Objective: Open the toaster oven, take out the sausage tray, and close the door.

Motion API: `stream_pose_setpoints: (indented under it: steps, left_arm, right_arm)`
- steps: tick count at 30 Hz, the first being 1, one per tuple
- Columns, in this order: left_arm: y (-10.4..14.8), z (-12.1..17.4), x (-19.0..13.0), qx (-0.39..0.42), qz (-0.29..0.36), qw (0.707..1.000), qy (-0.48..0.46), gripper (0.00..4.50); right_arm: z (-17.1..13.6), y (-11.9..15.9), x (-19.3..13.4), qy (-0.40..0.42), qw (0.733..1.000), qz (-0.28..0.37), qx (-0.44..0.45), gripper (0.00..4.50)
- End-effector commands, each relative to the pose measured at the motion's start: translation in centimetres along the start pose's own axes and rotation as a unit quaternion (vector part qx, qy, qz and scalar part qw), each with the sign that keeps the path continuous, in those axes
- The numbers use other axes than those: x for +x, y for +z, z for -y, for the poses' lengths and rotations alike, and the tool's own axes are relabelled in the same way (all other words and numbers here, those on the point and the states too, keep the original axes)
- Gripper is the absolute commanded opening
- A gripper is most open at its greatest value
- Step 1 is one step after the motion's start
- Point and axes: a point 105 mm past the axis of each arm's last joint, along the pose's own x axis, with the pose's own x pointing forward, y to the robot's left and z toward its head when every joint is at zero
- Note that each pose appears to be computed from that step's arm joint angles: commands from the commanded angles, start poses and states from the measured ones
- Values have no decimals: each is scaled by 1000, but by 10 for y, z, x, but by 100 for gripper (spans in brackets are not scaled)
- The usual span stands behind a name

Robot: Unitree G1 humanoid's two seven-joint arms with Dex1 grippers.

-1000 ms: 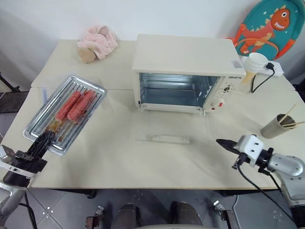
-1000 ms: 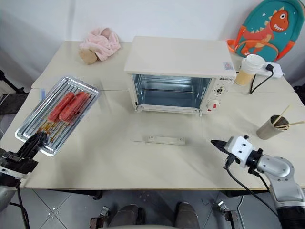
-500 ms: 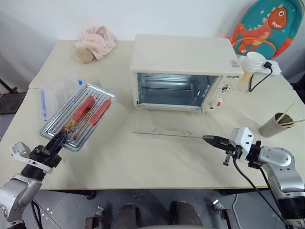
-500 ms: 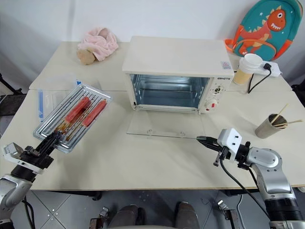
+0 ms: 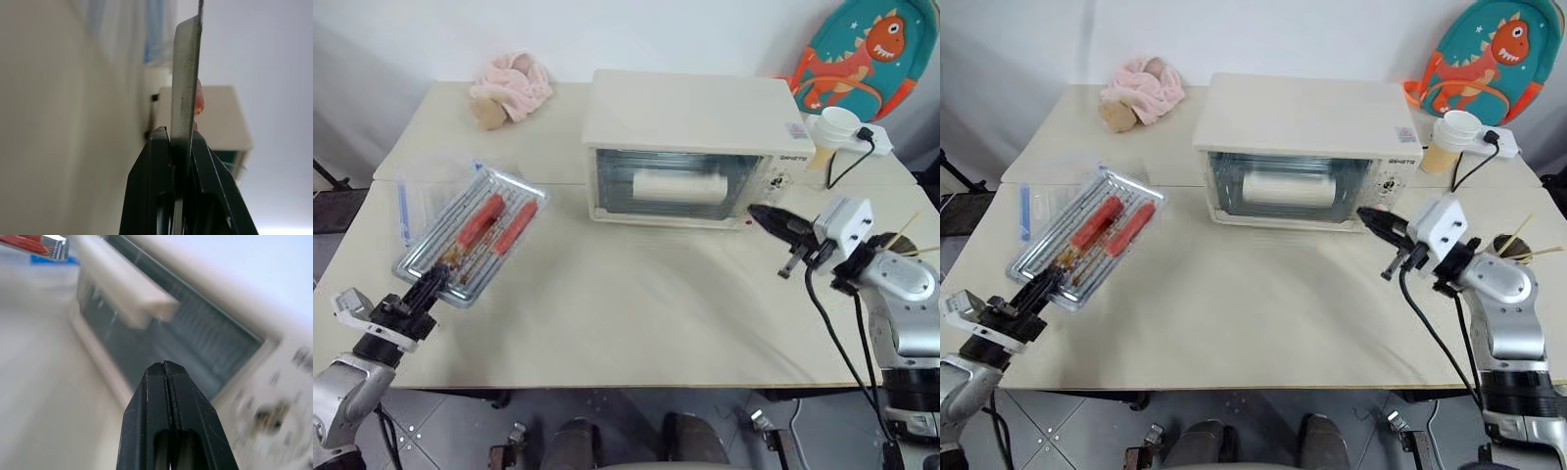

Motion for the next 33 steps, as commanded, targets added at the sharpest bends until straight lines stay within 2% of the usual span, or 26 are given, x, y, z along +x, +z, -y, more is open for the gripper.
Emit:
stream_pose_setpoints:
  steps: [1, 4, 10, 14, 17, 21, 27, 33]
  left_arm:
    - [-8, 9, -7, 13, -53, 998, -10, 0]
    - [-12, 18, -5, 29, -101, 994, -17, 0]
    - [-30, 38, -3, 56, -235, 970, -23, 0]
    - [-65, 42, 12, 58, -360, 931, -20, 0]
    - [-93, 39, 32, 65, -426, 902, -24, 0]
    - [-122, 38, 60, 65, -479, 874, -38, 0]
    - [-158, 11, 93, 71, -520, 851, 6, 0]
    - [-172, -7, 105, 92, -536, 838, 40, 0]
  right_arm:
    - [6, 7, 2, -8, 1000, 15, -6, 3]
    - [4, 4, 1, 7, 1000, 4, 0, 3]
    - [-7, -1, -28, 57, 997, -35, 38, 3]
    - [-25, -13, -66, 99, 986, -106, 77, 3]
    - [-38, -16, -83, 117, 979, -140, 90, 3]
    - [-50, -13, -95, 124, 974, -160, 106, 3]
    - [-64, -6, -117, 110, 967, -191, 128, 3]
    - [-69, 0, -127, 93, 965, -205, 134, 3]
